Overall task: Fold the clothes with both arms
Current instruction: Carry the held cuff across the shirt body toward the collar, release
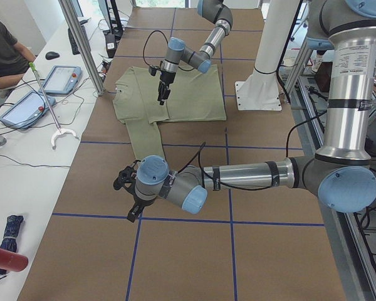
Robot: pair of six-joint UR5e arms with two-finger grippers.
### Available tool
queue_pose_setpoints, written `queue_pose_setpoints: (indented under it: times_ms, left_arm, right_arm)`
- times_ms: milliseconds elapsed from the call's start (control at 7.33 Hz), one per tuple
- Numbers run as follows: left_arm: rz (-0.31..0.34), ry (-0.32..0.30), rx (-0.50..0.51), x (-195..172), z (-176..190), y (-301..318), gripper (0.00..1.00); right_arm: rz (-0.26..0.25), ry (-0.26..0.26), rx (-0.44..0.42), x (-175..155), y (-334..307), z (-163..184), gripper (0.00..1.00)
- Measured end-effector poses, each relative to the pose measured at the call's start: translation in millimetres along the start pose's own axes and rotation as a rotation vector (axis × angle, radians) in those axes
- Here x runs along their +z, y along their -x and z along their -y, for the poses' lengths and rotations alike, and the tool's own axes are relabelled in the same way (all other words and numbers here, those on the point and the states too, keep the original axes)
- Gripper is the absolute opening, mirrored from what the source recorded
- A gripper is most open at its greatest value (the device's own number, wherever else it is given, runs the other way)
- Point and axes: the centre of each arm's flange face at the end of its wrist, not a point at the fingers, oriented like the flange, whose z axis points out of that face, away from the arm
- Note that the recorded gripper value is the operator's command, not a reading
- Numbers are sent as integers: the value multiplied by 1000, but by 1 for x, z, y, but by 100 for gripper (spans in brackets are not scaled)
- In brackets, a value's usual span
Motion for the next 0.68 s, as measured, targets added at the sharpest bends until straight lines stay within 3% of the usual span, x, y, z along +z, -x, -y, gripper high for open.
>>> queue_pose_setpoints:
  times_ms: [273, 409, 682]
  left_arm:
    - [-9, -22, -75, 4, 18, -12, 100]
    - [-32, -38, -134, 18, 27, -35, 100]
    - [-84, -68, -321, 56, 31, -94, 100]
  right_arm:
    - [-43, 15, 51, -9, -9, 11, 100]
    - [-105, 54, 85, -26, -28, 23, 100]
    - [-226, 180, 172, -84, -112, 55, 100]
